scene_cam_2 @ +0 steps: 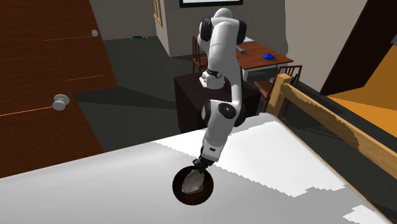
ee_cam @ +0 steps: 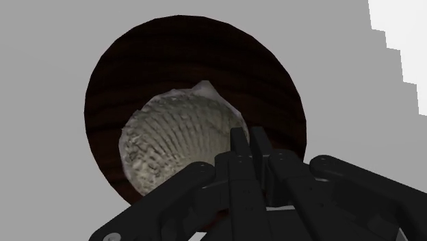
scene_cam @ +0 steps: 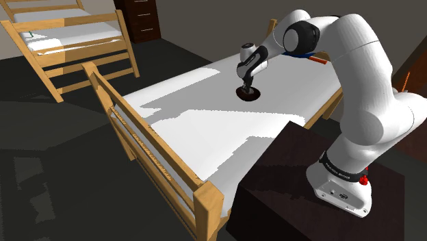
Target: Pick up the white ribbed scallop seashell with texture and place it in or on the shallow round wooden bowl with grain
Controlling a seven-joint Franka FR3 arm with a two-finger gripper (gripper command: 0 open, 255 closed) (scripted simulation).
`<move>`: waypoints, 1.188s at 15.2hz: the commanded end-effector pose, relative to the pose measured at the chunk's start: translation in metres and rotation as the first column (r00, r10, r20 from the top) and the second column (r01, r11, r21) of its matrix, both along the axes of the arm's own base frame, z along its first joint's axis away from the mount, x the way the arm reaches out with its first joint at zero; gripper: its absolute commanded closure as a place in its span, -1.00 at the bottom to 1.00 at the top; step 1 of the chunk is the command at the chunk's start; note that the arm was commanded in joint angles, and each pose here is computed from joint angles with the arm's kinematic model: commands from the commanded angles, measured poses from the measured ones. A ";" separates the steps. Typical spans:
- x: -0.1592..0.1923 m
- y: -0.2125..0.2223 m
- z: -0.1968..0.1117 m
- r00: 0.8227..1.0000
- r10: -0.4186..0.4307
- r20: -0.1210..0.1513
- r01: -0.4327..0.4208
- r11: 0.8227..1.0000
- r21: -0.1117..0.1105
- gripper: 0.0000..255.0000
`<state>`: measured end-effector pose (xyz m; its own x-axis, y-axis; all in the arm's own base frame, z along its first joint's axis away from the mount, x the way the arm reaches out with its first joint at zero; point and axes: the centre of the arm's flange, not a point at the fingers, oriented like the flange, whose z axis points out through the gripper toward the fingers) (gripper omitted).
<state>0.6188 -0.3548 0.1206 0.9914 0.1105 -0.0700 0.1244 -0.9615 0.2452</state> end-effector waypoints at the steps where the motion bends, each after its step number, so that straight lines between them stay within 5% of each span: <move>1: 0.000 0.000 0.000 1.000 0.000 0.000 0.000 1.000 0.000 -1.00; 6: 0.000 0.000 0.000 1.000 0.000 0.000 0.000 1.000 0.000 -1.00; 10: 0.002 0.013 0.048 1.000 0.000 0.000 0.000 1.000 0.000 -1.00; 18: 0.002 0.013 0.048 1.000 0.000 0.000 0.000 1.000 0.000 -1.00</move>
<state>0.6209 -0.3423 0.1690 0.9914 0.1105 -0.0698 0.1244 -0.9614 0.2453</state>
